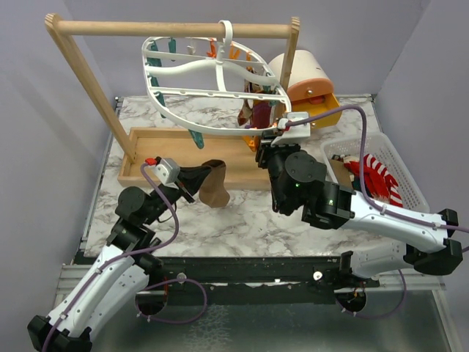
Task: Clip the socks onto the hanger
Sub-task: Open the clamp at the hanger.
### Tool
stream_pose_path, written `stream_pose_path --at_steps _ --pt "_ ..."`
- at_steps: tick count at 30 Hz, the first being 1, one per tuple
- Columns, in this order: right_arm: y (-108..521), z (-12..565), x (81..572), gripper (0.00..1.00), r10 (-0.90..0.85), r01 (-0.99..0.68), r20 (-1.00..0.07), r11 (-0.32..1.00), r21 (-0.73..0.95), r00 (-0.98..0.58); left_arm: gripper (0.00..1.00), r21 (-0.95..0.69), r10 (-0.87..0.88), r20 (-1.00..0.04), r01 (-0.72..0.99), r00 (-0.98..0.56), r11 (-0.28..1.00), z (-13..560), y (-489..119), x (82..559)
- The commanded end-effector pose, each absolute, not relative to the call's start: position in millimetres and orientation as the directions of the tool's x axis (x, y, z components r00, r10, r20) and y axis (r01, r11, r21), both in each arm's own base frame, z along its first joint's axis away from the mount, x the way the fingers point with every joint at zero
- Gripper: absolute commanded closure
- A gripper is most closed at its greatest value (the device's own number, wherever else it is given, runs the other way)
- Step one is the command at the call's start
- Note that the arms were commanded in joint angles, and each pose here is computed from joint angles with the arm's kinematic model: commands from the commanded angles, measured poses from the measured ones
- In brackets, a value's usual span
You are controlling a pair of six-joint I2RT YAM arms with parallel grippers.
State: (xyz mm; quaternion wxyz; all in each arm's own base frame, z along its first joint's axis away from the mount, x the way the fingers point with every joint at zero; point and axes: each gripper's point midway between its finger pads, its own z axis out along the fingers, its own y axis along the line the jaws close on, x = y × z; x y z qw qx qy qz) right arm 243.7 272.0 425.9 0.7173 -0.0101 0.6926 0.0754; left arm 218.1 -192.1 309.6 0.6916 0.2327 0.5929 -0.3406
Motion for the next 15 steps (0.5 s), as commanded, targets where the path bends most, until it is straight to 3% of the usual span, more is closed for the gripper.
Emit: stream_pose_path --at_steps 1,15 --pt "262.1 444.3 238.4 0.69 0.164 -0.156 -0.986 0.975 0.158 0.023 1.0 -0.057 -0.201 -0.975 0.778 0.09 0.625 317.1 -199.6 215.5" --pt "252.7 442.6 231.1 0.99 0.213 -0.187 -0.977 0.959 0.212 -0.013 1.0 -0.05 -0.25 -0.964 0.853 0.095 0.52 344.8 -223.7 215.7"
